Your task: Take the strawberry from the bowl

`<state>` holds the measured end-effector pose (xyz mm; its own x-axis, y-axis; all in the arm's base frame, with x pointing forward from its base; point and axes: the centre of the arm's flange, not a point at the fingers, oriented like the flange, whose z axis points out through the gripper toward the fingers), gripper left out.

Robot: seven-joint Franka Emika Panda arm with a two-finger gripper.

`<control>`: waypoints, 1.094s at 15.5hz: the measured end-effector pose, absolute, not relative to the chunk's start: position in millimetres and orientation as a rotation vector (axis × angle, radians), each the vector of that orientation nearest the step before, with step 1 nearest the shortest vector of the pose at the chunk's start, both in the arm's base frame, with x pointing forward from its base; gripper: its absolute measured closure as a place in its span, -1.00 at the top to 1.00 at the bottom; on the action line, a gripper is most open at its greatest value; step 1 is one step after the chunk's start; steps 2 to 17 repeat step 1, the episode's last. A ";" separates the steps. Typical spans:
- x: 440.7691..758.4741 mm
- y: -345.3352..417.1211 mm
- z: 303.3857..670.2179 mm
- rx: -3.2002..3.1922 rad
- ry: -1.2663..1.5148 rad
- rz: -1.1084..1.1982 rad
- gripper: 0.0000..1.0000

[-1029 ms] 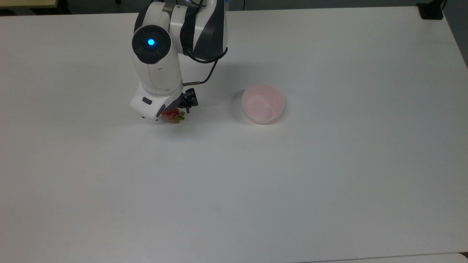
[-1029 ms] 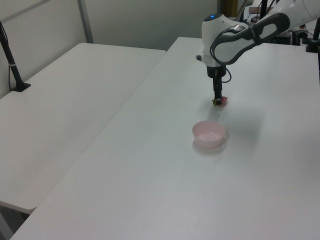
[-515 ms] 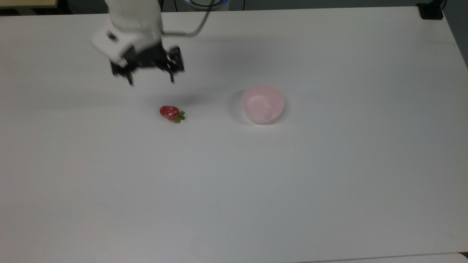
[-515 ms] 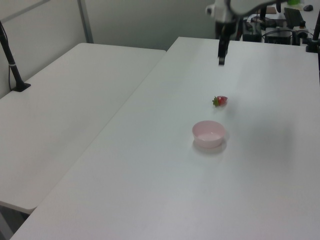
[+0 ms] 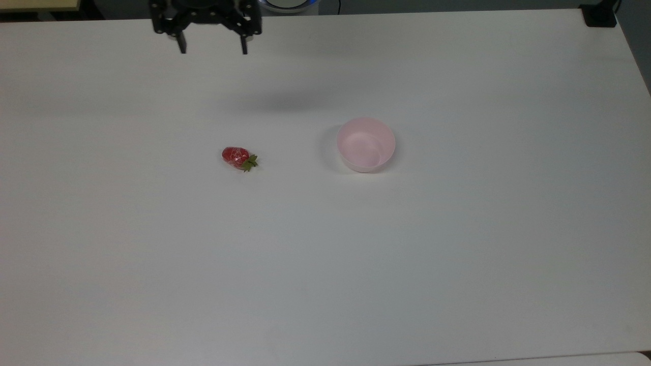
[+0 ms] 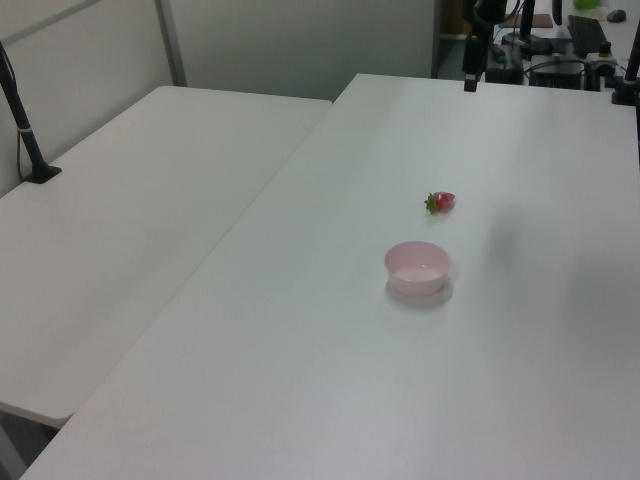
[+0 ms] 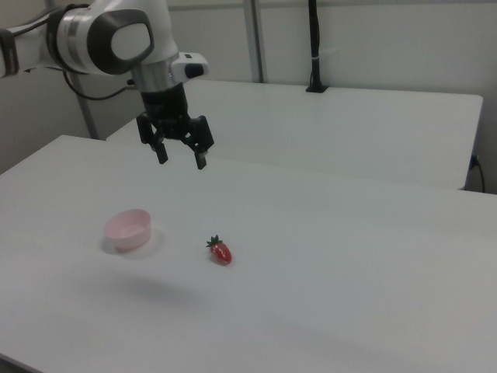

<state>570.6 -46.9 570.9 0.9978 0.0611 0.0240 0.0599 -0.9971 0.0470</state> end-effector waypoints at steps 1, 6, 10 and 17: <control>570.4 -42.9 571.1 3.094 0.101 0.038 1.00; 570.4 -42.9 571.1 3.094 0.101 0.038 1.00; 570.4 -42.9 571.1 3.094 0.101 0.038 1.00; 570.4 -42.9 571.1 3.094 0.101 0.038 1.00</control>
